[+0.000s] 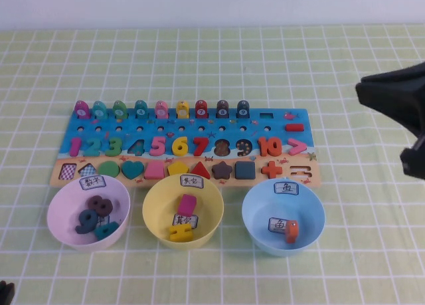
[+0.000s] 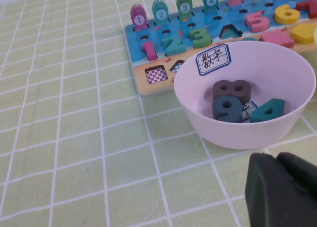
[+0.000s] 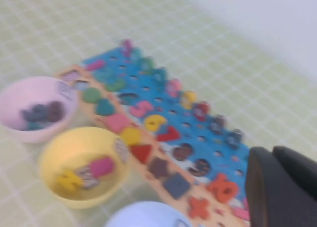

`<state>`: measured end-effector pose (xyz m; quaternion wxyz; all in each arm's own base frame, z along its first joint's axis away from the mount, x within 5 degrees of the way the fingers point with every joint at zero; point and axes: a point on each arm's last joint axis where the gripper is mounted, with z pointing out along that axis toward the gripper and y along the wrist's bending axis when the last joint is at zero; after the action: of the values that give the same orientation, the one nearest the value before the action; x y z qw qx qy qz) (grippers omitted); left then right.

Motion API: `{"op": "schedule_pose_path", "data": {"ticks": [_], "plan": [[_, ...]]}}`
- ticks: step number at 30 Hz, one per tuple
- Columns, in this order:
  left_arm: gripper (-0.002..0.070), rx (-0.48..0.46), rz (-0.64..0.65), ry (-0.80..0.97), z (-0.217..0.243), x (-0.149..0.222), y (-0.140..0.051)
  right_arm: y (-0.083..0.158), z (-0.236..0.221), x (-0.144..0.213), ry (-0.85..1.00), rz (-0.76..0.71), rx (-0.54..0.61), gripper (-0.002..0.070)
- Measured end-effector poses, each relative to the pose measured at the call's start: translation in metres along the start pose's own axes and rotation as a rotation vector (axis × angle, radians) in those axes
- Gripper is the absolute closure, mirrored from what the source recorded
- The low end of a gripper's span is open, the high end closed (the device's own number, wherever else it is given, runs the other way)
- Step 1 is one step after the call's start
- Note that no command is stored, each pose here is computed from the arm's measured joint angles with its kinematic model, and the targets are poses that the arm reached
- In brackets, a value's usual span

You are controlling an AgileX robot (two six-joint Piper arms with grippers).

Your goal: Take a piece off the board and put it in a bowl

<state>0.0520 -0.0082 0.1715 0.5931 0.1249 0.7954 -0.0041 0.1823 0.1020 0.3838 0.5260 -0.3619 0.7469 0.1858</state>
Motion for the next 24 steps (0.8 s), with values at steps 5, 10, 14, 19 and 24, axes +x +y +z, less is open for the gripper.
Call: {"op": "schedule_pose_path", "data": {"ticks": [5,10,14,19,24], "plan": [[0.0679,0.0,0.0,0.0,0.0,0.0,0.0,0.011,-0.024,0.04,-0.049,-0.046,0.151,0.0692],[0.068,0.0,0.0,0.0,0.0,0.0,0.0,0.024,-0.056,0.082,-0.179,-0.072,0.335,0.0692],[0.068,0.0,0.0,0.0,0.0,0.0,0.0,0.031,-0.075,0.11,-0.297,-0.071,0.471,0.0692],[0.068,0.0,0.0,0.0,0.0,0.0,0.0,0.037,-0.077,0.143,-0.326,0.001,0.515,0.0692],[0.068,0.0,0.0,0.0,0.0,0.0,0.0,0.032,-0.083,0.173,-0.333,0.019,0.708,0.0692]]}}
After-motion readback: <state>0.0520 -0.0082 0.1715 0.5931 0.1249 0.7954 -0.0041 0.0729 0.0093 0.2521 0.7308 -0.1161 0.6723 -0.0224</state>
